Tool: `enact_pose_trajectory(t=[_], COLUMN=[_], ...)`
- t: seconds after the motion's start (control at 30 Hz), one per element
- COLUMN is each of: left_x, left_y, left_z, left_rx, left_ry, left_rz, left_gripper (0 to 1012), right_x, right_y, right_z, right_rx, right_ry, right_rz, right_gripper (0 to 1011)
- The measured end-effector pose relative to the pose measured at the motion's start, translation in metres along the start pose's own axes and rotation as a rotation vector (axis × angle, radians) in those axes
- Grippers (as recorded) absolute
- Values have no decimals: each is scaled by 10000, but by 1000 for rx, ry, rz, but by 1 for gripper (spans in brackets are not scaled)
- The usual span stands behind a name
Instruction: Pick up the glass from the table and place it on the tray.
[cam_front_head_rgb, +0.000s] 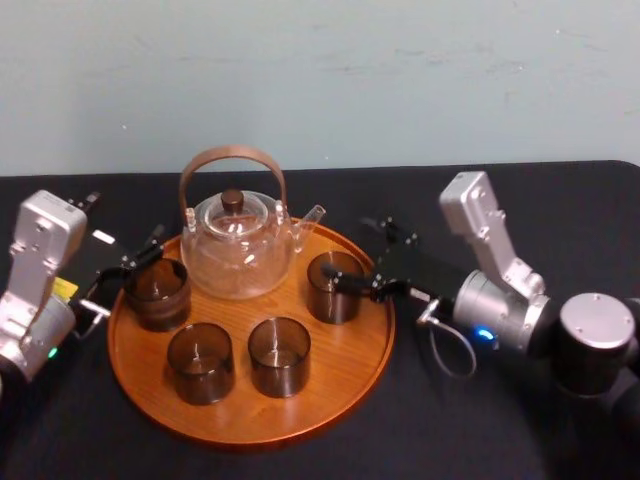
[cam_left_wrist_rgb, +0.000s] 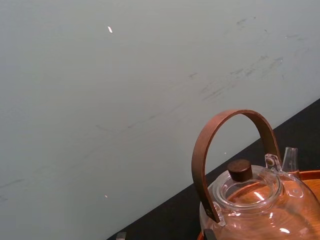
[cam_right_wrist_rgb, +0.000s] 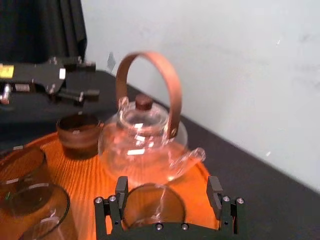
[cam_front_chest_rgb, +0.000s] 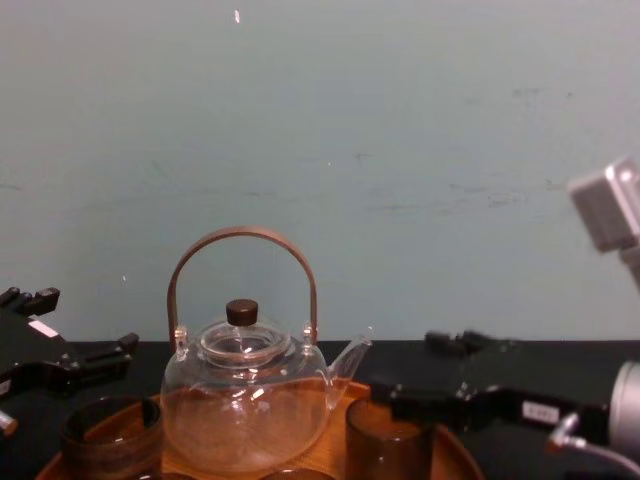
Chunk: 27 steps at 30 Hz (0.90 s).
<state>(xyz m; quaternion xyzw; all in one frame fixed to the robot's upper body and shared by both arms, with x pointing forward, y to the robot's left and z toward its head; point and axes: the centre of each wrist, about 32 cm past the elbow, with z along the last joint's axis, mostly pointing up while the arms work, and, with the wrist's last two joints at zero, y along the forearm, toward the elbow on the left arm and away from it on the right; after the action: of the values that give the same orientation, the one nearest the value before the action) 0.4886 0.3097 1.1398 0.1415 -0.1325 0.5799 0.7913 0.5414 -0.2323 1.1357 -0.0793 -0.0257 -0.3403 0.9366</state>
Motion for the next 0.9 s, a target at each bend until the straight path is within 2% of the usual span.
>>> enact_pose_trajectory(t=[0.17,0.37,0.4,0.53,0.57,0.73,0.9], left_x=[0,0,0,0,0,0,0], left_y=[0,0,0,0,0,0,0], left_z=[0,0,0,0,0,0,0], left_rx=[0,0,0,0,0,0,0], left_ry=[0,0,0,0,0,0,0], left_rz=[0,0,0,0,0,0,0], left_gripper=[1001,1001,1001,1001,1001,1002,1001], right_x=[15,17,17,39,39,51,54], right_y=[-131,-308,-308,-526,-526,-722,-835], right_z=[167,298,298,298,298,224,134], right_rx=[62,97,97,102,102,81,59], right_ry=[-47,-96,-96,-101,-101,-89,-68], right_rz=[-35,-100,-100,-186,-186,-273,-332], right_gripper=[1002,1003,1003,1002,1002,1003,1002])
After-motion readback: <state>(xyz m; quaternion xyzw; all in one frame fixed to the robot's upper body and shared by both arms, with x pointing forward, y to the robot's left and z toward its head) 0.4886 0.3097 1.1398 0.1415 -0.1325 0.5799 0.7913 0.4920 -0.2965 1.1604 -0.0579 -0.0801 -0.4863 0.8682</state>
